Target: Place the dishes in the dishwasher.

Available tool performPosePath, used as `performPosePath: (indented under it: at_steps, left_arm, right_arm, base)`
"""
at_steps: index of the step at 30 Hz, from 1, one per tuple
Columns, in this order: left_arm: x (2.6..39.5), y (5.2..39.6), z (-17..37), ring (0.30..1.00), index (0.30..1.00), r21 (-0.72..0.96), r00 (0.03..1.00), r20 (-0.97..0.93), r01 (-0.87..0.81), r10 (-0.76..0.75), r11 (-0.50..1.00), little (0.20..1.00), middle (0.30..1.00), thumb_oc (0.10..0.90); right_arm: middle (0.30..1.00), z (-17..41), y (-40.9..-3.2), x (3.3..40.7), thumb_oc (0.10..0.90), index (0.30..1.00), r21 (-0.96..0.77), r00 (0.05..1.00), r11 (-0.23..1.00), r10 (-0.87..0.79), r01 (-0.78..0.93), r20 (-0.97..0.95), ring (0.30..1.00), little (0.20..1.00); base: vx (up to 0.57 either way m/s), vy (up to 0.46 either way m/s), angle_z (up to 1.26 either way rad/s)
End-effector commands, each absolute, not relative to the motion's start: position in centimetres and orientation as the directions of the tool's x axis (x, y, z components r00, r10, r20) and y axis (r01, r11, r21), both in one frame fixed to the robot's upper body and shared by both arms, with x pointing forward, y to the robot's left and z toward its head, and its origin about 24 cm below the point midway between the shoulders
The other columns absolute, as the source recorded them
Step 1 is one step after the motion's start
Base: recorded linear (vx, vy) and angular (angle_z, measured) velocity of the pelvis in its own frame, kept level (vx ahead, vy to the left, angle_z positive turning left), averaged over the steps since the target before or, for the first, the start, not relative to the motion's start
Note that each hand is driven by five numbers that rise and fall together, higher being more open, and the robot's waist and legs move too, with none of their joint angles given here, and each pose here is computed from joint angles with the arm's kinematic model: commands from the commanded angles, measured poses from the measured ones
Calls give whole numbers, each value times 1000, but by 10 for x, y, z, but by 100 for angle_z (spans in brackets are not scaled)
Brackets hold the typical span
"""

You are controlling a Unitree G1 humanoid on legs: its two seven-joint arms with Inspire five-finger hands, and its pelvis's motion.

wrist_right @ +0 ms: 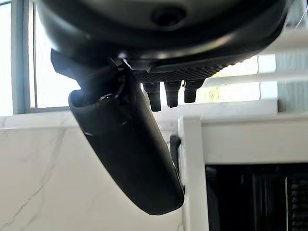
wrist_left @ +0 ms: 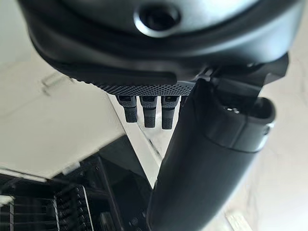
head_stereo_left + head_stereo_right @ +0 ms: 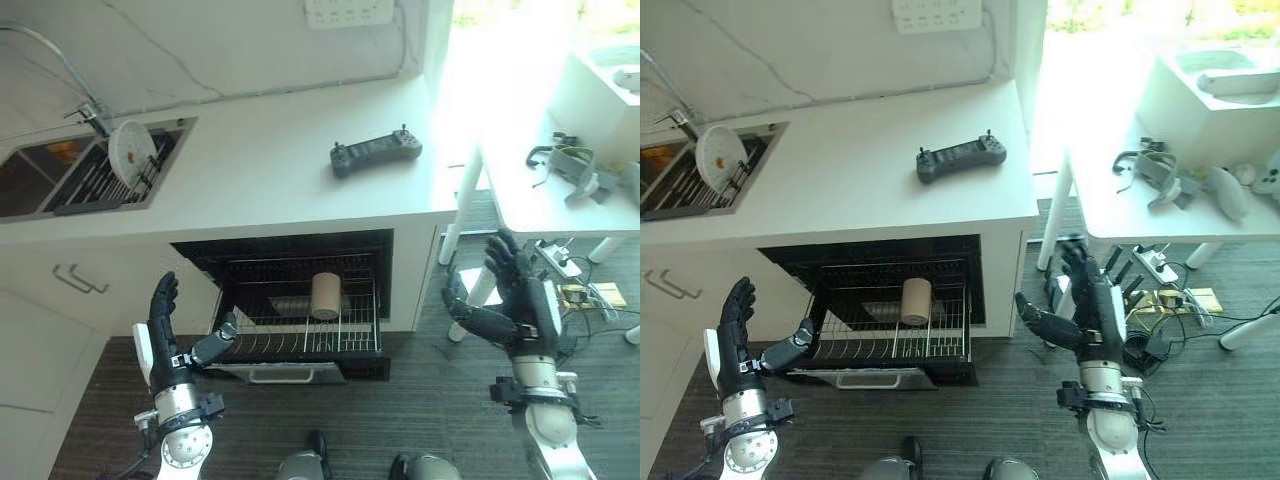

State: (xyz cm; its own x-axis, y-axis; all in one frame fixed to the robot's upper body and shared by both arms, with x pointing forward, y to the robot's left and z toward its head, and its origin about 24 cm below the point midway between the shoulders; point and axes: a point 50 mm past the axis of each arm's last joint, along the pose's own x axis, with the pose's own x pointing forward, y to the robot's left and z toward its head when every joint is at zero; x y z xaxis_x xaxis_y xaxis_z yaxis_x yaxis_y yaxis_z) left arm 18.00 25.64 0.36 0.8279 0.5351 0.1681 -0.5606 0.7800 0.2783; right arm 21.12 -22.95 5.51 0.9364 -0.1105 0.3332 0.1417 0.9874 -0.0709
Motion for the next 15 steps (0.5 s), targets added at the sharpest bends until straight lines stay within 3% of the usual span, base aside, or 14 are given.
performPosePath:
  at_steps: [1,4,7,8,11,13,15]
  left_arm:
    - [183,304,42,900,900,179,620,344,-781,705,599,900,900,800]
    - [155,325,10,900,900,209,434,212,-895,876,394,900,900,800]
    - [117,336,-24,900,900,207,214,43,-957,976,201,900,900,800]
    - [109,337,-32,900,900,190,182,-20,-965,983,182,900,900,800]
    - [91,330,-57,900,900,254,153,-158,-949,975,190,900,900,800]
    - [63,314,-91,900,900,297,49,-366,-940,929,167,900,900,800]
    - [42,285,-127,900,900,392,100,-571,-839,815,377,900,900,800]
  right_arm:
    - [900,104,-232,221,800,900,-22,807,986,-124,168,578,900,900]
    - [900,105,-231,223,800,900,-29,805,987,-114,161,582,900,900]
    - [900,107,-227,229,800,900,-28,811,991,-91,131,577,900,900]
    - [900,108,-226,231,800,900,-21,813,993,-86,120,576,900,900]
    - [900,110,-222,232,800,900,-2,811,994,-89,111,578,900,900]
    - [900,112,-220,235,800,900,12,811,994,-97,110,577,900,900]
    - [900,111,-220,238,800,900,24,819,993,-106,112,565,900,900]
  base:
    - [-18,11,16]
    - [54,-11,8]
    - [48,-13,5]
    - [20,-53,12]
    - [1,-82,31]
    - [-27,-116,32]
    - [1,-126,9]
